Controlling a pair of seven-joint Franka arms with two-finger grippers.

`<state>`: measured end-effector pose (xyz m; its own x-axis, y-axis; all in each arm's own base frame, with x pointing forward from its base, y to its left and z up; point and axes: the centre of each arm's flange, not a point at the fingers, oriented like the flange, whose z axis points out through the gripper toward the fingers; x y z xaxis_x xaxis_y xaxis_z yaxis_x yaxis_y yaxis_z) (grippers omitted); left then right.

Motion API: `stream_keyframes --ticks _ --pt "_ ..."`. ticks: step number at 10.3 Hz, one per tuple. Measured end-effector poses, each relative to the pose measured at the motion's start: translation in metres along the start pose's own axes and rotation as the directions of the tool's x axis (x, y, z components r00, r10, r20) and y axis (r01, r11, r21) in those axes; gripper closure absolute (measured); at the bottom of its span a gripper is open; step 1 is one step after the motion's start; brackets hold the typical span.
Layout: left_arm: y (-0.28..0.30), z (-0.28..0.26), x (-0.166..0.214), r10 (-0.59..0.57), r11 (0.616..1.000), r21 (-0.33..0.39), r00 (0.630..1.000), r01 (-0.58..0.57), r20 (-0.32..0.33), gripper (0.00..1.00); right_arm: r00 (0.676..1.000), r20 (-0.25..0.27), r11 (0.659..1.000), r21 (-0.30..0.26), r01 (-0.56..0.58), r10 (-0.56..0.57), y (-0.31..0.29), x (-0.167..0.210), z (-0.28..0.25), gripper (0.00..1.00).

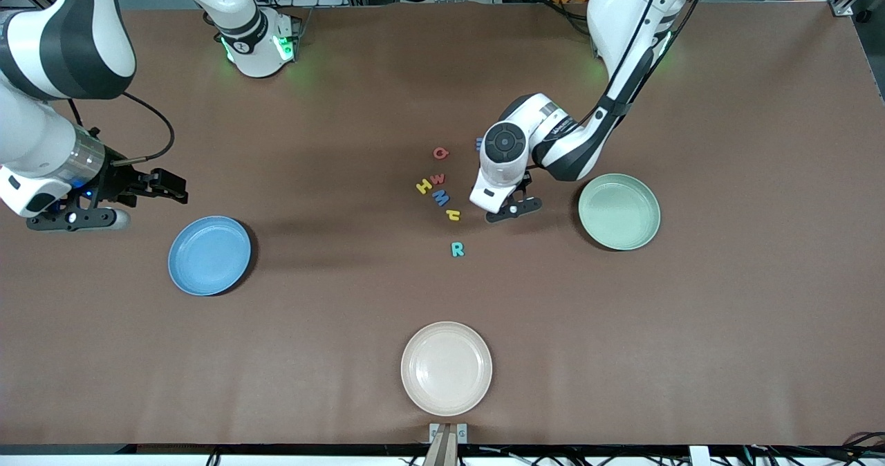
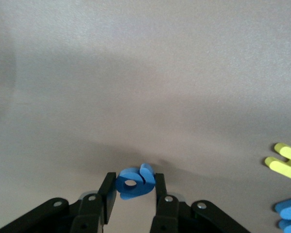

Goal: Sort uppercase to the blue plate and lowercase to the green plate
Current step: 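Lift the blue letter toward the green plate while the right gripper advances, then lower the blue letter onto the green plate and open the left gripper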

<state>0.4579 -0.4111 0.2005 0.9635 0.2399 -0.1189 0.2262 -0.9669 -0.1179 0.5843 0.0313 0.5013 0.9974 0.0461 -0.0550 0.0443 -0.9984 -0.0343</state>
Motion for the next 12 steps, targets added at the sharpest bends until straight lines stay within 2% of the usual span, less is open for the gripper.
stream_keyframes --ticks 4,7,12 --pt "-0.030 -0.020 0.026 0.047 0.998 0.043 0.999 -0.048 0.022 0.63 0.998 0.008 0.998 -0.003 0.058 -0.058 -0.035 -0.002 0.014 0.00" --pt "-0.064 -0.035 0.053 0.079 0.995 0.063 0.996 -0.082 0.045 0.63 0.991 0.000 0.991 -0.008 0.136 -0.136 -0.089 -0.008 0.024 0.00" --pt "-0.149 -0.042 0.095 0.168 0.983 0.057 0.983 -0.172 0.077 0.63 0.986 -0.033 0.986 -0.013 0.164 -0.164 -0.193 -0.032 0.069 0.00"
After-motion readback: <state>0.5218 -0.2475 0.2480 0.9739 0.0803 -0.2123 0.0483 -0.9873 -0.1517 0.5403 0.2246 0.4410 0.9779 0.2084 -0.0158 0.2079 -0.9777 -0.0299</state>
